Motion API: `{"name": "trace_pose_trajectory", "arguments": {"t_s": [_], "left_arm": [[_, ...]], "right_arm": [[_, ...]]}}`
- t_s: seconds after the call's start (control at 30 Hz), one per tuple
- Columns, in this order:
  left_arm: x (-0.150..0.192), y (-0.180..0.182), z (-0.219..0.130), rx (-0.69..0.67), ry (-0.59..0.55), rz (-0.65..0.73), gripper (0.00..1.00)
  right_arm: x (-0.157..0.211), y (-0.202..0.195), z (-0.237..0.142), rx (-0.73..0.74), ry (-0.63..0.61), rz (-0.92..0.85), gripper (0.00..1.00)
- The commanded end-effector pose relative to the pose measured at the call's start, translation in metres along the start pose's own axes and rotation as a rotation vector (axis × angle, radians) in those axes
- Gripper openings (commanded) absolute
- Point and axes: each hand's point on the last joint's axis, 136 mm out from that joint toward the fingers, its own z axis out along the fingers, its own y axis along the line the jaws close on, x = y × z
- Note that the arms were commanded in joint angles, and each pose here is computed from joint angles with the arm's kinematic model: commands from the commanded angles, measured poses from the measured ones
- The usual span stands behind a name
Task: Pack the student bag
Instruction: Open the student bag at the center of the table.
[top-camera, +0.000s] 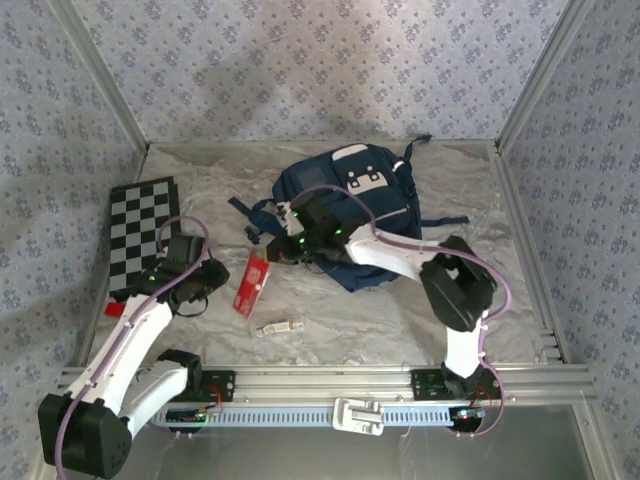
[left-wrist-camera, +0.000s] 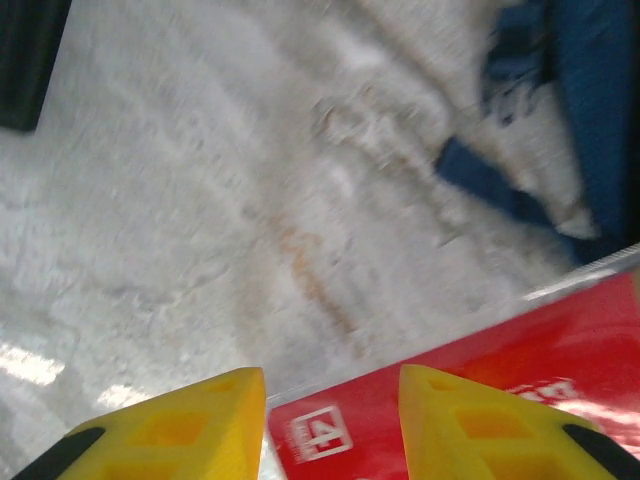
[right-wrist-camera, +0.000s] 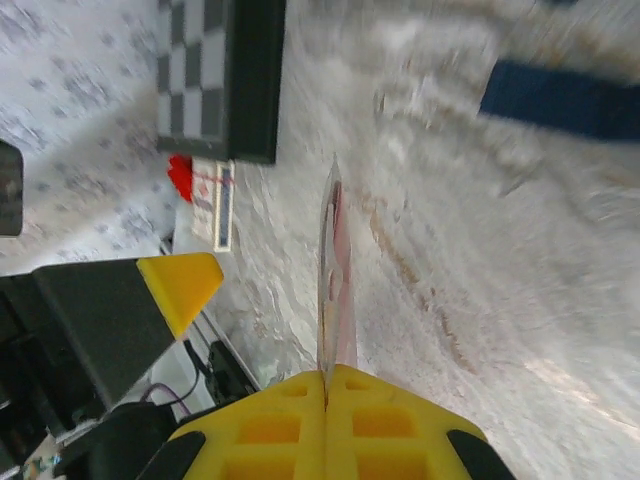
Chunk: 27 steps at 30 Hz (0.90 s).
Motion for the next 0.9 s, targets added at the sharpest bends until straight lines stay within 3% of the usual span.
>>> {"name": "trace_pose_trajectory", "arguments": {"t_s": [0.0,0.2,0.47,0.67,0.87], "left_arm": [[-0.022,-0.024,-0.015,0.04,-0.062,0.114,0.42],[-0.035,-0.109,-0.028,0.18,-0.165,0.449,0.51],[0.022,-0.224,-0.007,0.385,-0.188,1.008,0.6],[0.06,-0.276,0.022,0.532,-0.116,1.221,0.7],[0.102,-0.306,0.052,0.575,-0.031,1.391,0.76]], "right_arm": [[-0.021,-0.013,-0.046,0.055,-0.118,-0.01,0.0],[-0.024,-0.046,-0.122,0.123,-0.238,0.039,0.0],[0.004,-0.093,-0.231,0.213,-0.41,0.182,0.0],[0.041,-0.122,-0.292,0.257,-0.527,0.308,0.0],[0.07,-0.141,-0.32,0.259,-0.57,0.434,0.0]]}}
